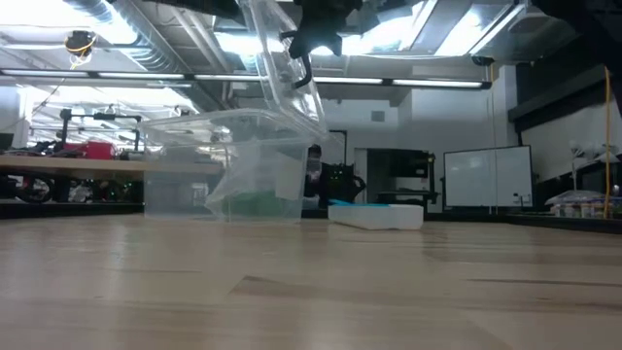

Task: Roll bandage
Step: Close the transparent bin

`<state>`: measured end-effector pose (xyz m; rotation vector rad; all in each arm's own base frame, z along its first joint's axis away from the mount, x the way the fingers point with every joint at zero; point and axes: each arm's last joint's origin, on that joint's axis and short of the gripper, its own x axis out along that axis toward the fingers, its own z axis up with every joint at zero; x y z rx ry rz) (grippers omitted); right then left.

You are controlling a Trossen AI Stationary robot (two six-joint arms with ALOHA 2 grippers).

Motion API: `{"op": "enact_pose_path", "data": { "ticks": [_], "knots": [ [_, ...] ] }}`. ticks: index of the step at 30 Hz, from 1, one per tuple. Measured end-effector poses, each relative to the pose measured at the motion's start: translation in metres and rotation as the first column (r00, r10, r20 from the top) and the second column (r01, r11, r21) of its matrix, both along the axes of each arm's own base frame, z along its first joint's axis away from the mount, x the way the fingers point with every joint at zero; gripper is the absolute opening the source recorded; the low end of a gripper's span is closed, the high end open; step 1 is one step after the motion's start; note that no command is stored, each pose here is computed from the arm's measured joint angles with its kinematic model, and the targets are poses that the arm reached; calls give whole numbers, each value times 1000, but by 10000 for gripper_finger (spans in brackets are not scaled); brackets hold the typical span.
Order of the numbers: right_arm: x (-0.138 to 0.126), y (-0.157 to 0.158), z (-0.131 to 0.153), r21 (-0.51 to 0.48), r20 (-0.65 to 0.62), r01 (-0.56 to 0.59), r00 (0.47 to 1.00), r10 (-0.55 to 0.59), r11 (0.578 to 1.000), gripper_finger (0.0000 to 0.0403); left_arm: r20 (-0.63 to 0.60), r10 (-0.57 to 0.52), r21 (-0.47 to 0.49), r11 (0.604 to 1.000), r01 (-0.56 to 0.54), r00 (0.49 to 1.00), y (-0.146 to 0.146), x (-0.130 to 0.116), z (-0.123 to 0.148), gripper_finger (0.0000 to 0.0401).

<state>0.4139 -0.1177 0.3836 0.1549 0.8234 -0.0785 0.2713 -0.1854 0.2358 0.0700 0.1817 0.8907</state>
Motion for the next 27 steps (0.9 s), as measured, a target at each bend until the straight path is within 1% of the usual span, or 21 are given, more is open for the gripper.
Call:
{"op": "enact_pose_path", "data": {
  "ticks": [3, 7, 10, 13, 16, 18, 20, 23, 27],
  "knots": [
    [2, -1, -2, -16, -5, 0, 1000, 0, 1000, 37, -2, 27, 0, 1000, -27, 1000, 8, 5, 0, 15],
    [4, -1, -9, -5, -30, -5, 1000, 4, 1000, 37, 0, 66, 0, 998, -66, 998, 18, 11, 0, 15],
    [6, -1, -15, 9, -62, -11, 998, 12, 1000, 37, 30, 102, -11, 995, -102, 994, 28, 13, 2, 15],
    [5, -1, -19, 12, -95, -26, 995, 27, 1000, 37, 63, 152, -32, 988, -150, 986, 42, 13, 4, 5],
    [5, -1, -22, 13, -104, -35, 994, 36, 999, 37, 67, 212, -28, 977, -211, 975, 60, 10, 8, 3],
    [4, -1, -23, 17, -113, -35, 993, 37, 999, 37, 90, 261, -61, 965, -257, 961, 71, 13, 9, 2],
    [4, 0, -23, 19, -115, -37, 993, 39, 999, 37, 44, 299, -40, 954, -298, 953, 86, 13, 13, 1],
    [3, 0, -23, 34, -124, -45, 991, 49, 998, 37, 52, 360, -58, 932, -357, 931, 108, 10, 28, 2],
    [2, 2, -24, 81, -125, -78, 988, 88, 994, 37, 46, 418, -62, 908, -415, 907, 135, -2, 55, 3]
  ]
}}
